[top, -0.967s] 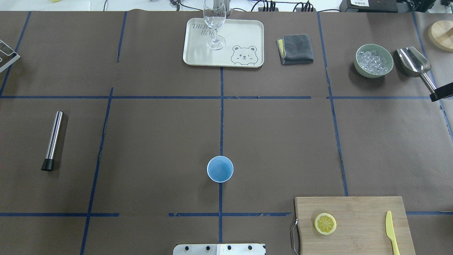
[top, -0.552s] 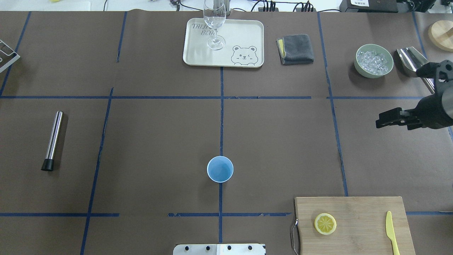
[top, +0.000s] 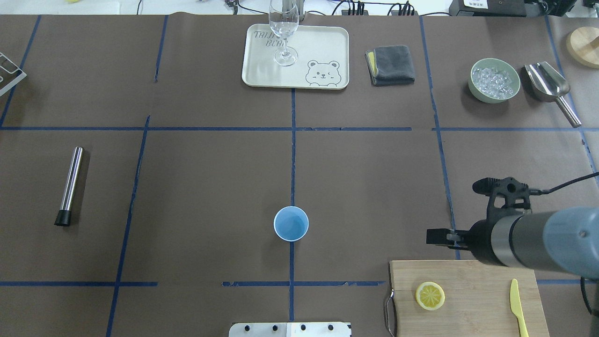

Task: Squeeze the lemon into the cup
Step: 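Move the right gripper down over the lemon slice on the cutting board, then close the right gripper on the yellow lemon slice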

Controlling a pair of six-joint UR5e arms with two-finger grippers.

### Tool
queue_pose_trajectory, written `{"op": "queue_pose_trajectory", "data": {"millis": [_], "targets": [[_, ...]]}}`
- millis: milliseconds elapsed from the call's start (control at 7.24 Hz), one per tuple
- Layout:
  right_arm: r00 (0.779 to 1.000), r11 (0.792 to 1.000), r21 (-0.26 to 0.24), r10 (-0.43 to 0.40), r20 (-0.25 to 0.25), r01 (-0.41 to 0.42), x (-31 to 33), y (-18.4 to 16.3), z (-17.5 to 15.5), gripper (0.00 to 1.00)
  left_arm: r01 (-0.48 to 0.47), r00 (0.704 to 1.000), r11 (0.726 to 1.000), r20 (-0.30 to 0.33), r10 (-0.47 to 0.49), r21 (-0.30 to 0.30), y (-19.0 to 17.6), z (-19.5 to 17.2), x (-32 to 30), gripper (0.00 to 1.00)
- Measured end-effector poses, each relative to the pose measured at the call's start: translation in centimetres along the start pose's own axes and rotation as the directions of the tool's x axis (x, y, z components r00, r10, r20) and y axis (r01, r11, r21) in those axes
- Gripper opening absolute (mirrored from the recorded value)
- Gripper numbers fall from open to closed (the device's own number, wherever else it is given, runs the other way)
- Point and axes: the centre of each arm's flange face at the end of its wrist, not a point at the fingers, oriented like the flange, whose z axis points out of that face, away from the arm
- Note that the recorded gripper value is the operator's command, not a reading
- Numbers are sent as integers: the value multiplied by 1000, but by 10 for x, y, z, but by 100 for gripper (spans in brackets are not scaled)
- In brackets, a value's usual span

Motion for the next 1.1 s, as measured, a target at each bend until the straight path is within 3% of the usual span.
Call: {"op": "queue_pose_trajectory", "data": {"millis": [276,829,1105], "targets": [[999,999,12,-38,-9,38,-12,50,20,100,-4,1000,1000,0,4,4,-1,-2,2,100],[993,996,9,-89,-73,90,-2,81,61,100,-10,1000,1000,0,10,10,-1,-5,5,100],[990,994,-1,-112,-82,113,-1,93,68,100,-10,1000,1000,0,10,10,-1,-5,5,100]]}}
